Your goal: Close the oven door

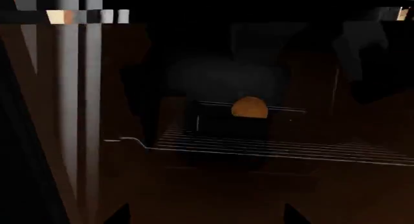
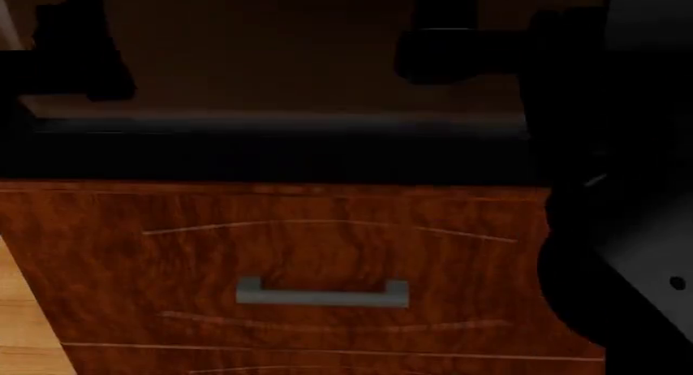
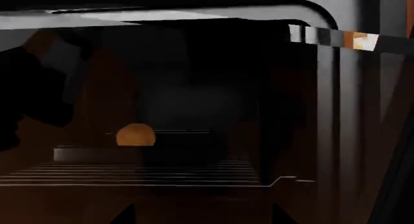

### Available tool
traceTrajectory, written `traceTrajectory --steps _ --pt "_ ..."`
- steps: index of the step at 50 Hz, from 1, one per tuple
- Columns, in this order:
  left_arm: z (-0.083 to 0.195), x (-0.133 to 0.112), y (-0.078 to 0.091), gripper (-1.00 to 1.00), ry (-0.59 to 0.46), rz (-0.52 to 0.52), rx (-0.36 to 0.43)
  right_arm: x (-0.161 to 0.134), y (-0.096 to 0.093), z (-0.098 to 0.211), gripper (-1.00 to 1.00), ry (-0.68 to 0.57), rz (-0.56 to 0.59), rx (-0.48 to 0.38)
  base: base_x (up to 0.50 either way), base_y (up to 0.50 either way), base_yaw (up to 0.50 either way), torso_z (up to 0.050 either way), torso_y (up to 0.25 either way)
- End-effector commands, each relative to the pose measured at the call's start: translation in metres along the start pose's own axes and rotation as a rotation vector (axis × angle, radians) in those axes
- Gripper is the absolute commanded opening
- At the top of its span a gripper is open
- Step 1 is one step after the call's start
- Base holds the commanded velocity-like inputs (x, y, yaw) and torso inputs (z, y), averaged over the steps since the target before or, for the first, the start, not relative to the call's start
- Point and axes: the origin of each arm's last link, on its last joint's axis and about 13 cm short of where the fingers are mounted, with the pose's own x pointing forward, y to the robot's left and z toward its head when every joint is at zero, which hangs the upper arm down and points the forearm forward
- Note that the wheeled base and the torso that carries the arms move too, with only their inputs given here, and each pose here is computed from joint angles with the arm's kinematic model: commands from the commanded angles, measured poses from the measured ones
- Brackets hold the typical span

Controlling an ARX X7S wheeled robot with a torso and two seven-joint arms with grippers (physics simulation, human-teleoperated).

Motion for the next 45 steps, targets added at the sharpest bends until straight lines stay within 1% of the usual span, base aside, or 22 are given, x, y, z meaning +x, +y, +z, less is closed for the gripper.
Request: traceTrajectory --steps 1,5,10,13,15,16,17,18,19,20,22,23,25,28,29,30,31,36,38,43,44,45 --pt "0.047 0.042 -0.010 1.00 -0.087 0.000 -0.005 0.046 0.002 0.046 1.00 -0.060 0.032 -0.025 0.00 0.00 0.00 0.000 0.000" --pt "0.064 0.057 -0.010 1.00 -0.105 0.002 0.000 0.067 0.002 0.060 1.00 -0.090 0.037 -0.058 0.00 0.00 0.00 0.000 0.000" --pt "0.078 0.098 -0.009 1.00 -0.101 0.027 -0.009 0.101 0.001 0.084 1.00 -0.113 0.051 -0.046 0.00 0.00 0.00 0.000 0.000" --pt "0.089 0.114 -0.010 1.00 -0.108 0.041 -0.001 0.117 0.002 0.093 1.00 -0.135 0.046 -0.084 0.00 0.00 0.00 0.000 0.000" --pt "0.097 0.122 -0.012 1.00 -0.117 0.043 0.001 0.129 0.003 0.099 1.00 -0.127 0.057 -0.065 0.00 0.00 0.00 0.000 0.000" --pt "0.099 0.124 -0.013 1.00 -0.134 0.047 0.034 0.133 0.002 0.101 1.00 -0.123 0.057 -0.050 0.00 0.00 0.00 0.000 0.000" --pt "0.097 0.129 -0.016 1.00 -0.159 0.064 0.093 0.142 0.001 0.101 1.00 -0.109 0.059 -0.048 0.00 0.00 0.00 0.000 0.000" --pt "0.096 0.132 -0.016 1.00 -0.156 0.068 0.102 0.146 0.000 0.099 1.00 -0.100 0.048 -0.059 0.00 0.00 0.00 0.000 0.000" --pt "0.095 0.139 -0.016 1.00 -0.139 0.068 0.092 0.151 -0.002 0.099 1.00 -0.092 0.052 -0.046 0.00 0.00 0.00 0.000 0.000" --pt "0.096 0.142 -0.016 1.00 -0.134 0.063 0.092 0.154 -0.003 0.099 1.00 -0.096 0.039 -0.080 0.00 0.00 0.00 0.000 0.000" --pt "0.101 0.152 -0.017 1.00 -0.123 0.062 0.092 0.163 -0.004 0.102 1.00 -0.090 0.034 -0.093 0.00 0.00 0.00 0.000 0.000" --pt "0.103 0.157 -0.018 1.00 -0.092 0.054 0.052 0.167 -0.004 0.103 1.00 -0.084 0.035 -0.082 0.00 0.00 0.00 0.000 0.000" --pt "0.110 0.165 -0.021 1.00 -0.097 0.049 0.066 0.167 -0.004 0.104 1.00 -0.071 0.035 -0.092 0.00 0.00 0.00 0.000 0.000" --pt "0.109 0.167 -0.020 1.00 -0.053 0.045 0.128 0.167 -0.001 0.106 1.00 -0.049 0.030 -0.120 0.00 0.00 0.00 0.000 0.000" --pt "0.109 0.166 -0.021 1.00 -0.035 0.033 0.120 0.167 -0.001 0.104 1.00 -0.050 0.013 -0.174 0.00 0.00 0.00 0.000 0.000" --pt "0.109 0.166 -0.022 1.00 -0.043 0.040 0.159 0.167 -0.001 0.104 1.00 -0.042 0.011 -0.150 0.00 0.00 0.00 0.000 0.000" --pt "0.108 0.166 -0.022 1.00 -0.042 0.051 0.174 0.167 0.000 0.104 1.00 -0.039 0.011 -0.155 0.00 0.00 0.00 0.000 0.000" --pt "0.109 0.164 -0.022 1.00 -0.004 0.062 0.160 0.166 0.001 0.102 1.00 0.014 -0.013 -0.146 0.00 0.00 0.00 0.000 0.002" --pt "0.106 0.165 -0.023 1.00 0.007 0.065 0.218 0.165 0.000 0.099 1.00 0.061 -0.038 -0.125 0.00 0.00 0.00 0.000 0.000" --pt "0.094 0.164 -0.026 1.00 0.089 0.041 0.202 0.164 -0.004 0.084 1.00 0.136 -0.094 -0.164 0.00 0.00 0.00 0.000 0.000" --pt "0.087 0.162 -0.028 1.00 0.162 0.041 0.130 0.164 -0.006 0.081 1.00 0.143 -0.112 -0.157 0.00 0.00 0.00 0.000 0.000" --pt "0.083 0.163 -0.026 1.00 0.162 0.063 0.174 0.163 -0.008 0.078 1.00 0.152 -0.115 -0.139 0.00 0.00 0.00 0.000 0.000"
